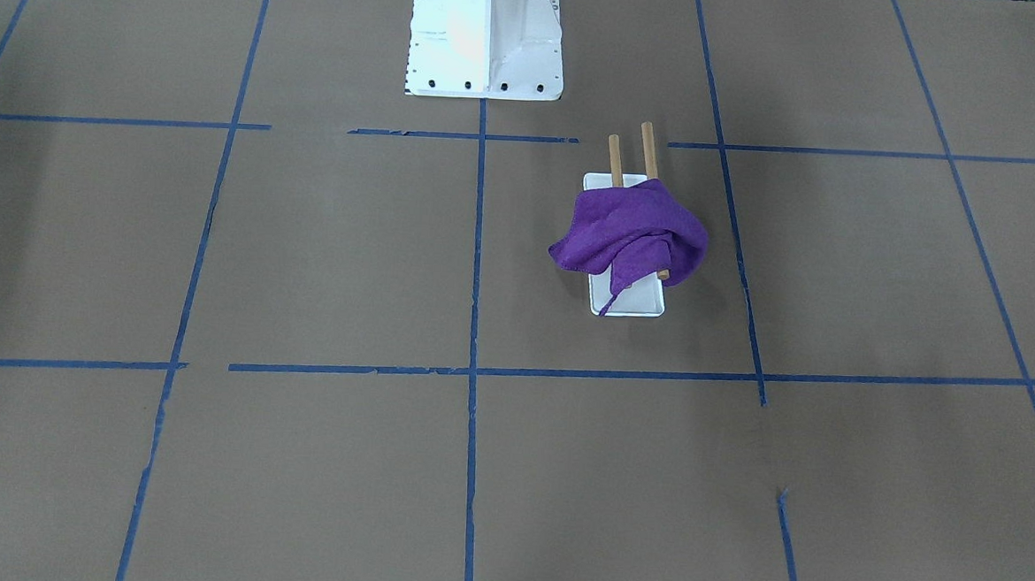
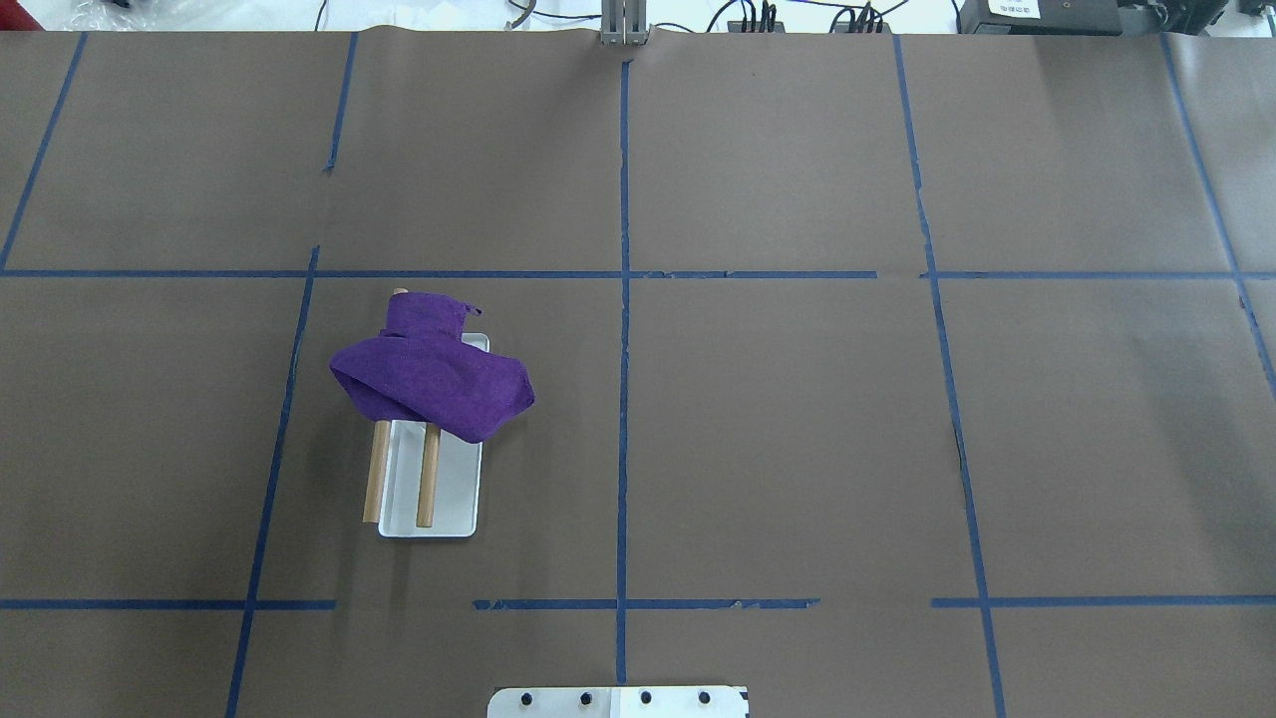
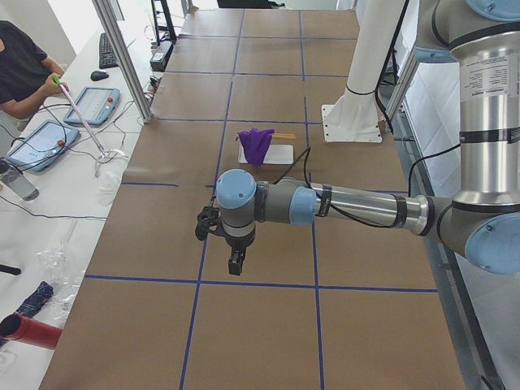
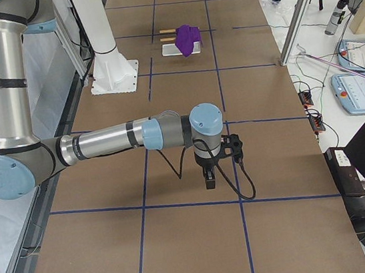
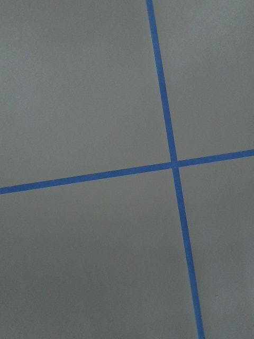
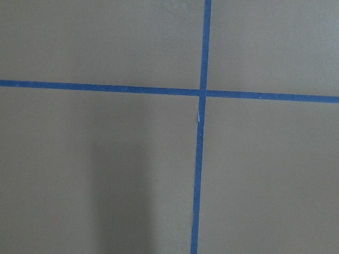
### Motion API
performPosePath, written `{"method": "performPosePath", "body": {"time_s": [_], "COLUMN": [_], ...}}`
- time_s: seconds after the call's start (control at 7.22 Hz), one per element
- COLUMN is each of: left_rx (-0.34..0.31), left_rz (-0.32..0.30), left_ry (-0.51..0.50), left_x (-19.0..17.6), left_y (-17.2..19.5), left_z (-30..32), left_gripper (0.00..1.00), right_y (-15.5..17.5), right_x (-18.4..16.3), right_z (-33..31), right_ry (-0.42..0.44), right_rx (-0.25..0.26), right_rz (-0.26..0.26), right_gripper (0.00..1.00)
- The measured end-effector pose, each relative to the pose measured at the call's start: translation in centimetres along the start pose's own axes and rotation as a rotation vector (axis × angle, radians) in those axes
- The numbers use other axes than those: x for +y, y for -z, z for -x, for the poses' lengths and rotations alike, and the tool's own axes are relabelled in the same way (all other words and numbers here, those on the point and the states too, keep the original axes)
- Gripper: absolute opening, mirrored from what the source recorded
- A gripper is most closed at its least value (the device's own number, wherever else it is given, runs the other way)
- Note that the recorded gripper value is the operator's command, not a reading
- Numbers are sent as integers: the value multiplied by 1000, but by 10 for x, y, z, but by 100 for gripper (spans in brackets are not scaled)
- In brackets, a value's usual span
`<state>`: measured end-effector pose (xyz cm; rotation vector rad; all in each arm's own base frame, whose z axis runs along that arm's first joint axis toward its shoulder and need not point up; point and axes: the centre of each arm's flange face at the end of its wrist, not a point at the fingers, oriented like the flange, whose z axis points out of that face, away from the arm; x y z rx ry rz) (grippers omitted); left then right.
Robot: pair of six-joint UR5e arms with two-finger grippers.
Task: Hang towel on rack
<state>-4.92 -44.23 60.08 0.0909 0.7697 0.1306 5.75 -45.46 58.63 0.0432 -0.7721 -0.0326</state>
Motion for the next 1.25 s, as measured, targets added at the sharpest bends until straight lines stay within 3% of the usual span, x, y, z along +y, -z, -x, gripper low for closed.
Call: {"method": "performPosePath", "body": {"time_s": [0.42, 1.25], "left_rx": [2, 2], "left_rz": [4, 7], "left_ry": [0, 2], "left_x": [1, 1], "left_y": [-2, -3], "left_z": [0, -1], "left_gripper": [100, 100], "right_y": [-7, -10], "right_x": [1, 2], "right_z": [3, 6], "right_ry": [11, 17], "right_rx": [26, 27], "right_rz": [15, 22], "right_gripper": [100, 100]}}
